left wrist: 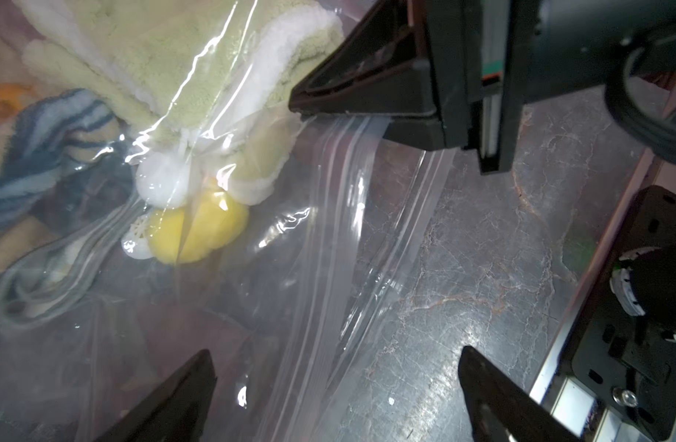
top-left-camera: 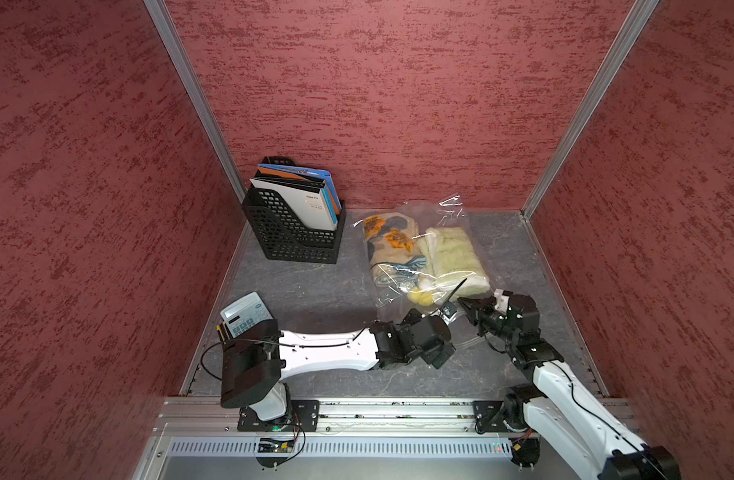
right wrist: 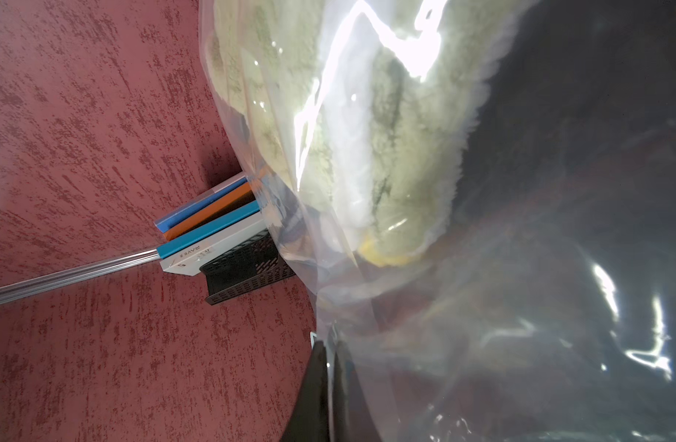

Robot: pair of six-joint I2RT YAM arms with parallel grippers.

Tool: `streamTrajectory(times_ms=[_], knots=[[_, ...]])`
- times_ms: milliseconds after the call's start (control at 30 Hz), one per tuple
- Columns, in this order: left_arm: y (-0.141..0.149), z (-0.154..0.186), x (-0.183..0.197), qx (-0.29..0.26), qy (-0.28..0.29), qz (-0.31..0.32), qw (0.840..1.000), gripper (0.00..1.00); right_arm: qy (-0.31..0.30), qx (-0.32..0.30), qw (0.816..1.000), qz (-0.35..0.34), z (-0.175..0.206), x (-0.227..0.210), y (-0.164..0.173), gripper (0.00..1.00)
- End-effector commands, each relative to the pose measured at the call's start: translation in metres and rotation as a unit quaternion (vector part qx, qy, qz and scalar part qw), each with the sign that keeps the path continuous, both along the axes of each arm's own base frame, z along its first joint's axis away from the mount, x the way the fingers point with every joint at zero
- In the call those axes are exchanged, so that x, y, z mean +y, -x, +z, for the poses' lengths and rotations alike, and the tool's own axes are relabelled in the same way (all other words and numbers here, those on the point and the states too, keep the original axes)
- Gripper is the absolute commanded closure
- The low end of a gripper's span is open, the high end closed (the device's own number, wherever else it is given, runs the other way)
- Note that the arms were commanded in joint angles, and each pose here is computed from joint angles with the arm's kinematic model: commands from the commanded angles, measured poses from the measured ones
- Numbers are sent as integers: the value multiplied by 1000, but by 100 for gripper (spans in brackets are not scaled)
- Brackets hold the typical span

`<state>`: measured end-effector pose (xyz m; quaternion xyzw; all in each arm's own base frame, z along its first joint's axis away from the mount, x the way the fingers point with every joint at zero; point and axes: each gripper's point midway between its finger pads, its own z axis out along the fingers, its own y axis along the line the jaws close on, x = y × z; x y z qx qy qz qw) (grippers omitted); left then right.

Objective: Take the blanket out of the vacuum bag
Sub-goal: Open the vacuum bag at the center of the board.

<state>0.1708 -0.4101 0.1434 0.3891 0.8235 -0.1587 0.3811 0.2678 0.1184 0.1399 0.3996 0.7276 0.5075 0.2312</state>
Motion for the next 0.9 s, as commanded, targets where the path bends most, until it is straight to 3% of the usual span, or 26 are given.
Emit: streamTrajectory(times_ms=[0, 67, 167, 267, 500, 533, 567, 667, 867], knots=[[-5, 2, -1, -21, 0, 14, 1000, 0, -1, -15, 1000, 4, 14, 3, -2, 100], [-16, -4, 1, -35, -20, 40, 998, 1, -2, -17, 1000, 10, 16, 5, -1, 100], [-33, -13, -3, -42, -35, 63, 997, 13, -5, -16, 1000, 11, 15, 6, 2, 100], [-50, -20, -11, -17, -29, 79, 996, 36, -2, -16, 1000, 10, 17, 5, 5, 100], [-73, -4, -18, -46, -33, 104, 993, 91, 14, -31, 999, 16, 34, 3, 11, 100], [-73, 0, -19, -43, -28, 100, 994, 100, 19, -35, 999, 17, 37, 2, 13, 96], [-73, 7, -20, -40, -20, 96, 994, 100, 31, -41, 998, 19, 41, 1, 14, 84], [-76, 29, -23, -11, 27, 92, 995, 100, 52, -50, 997, 27, 49, -1, 21, 70], [-106, 81, -15, 18, 134, 113, 984, 100, 64, -83, 993, 54, 71, 2, 40, 62]])
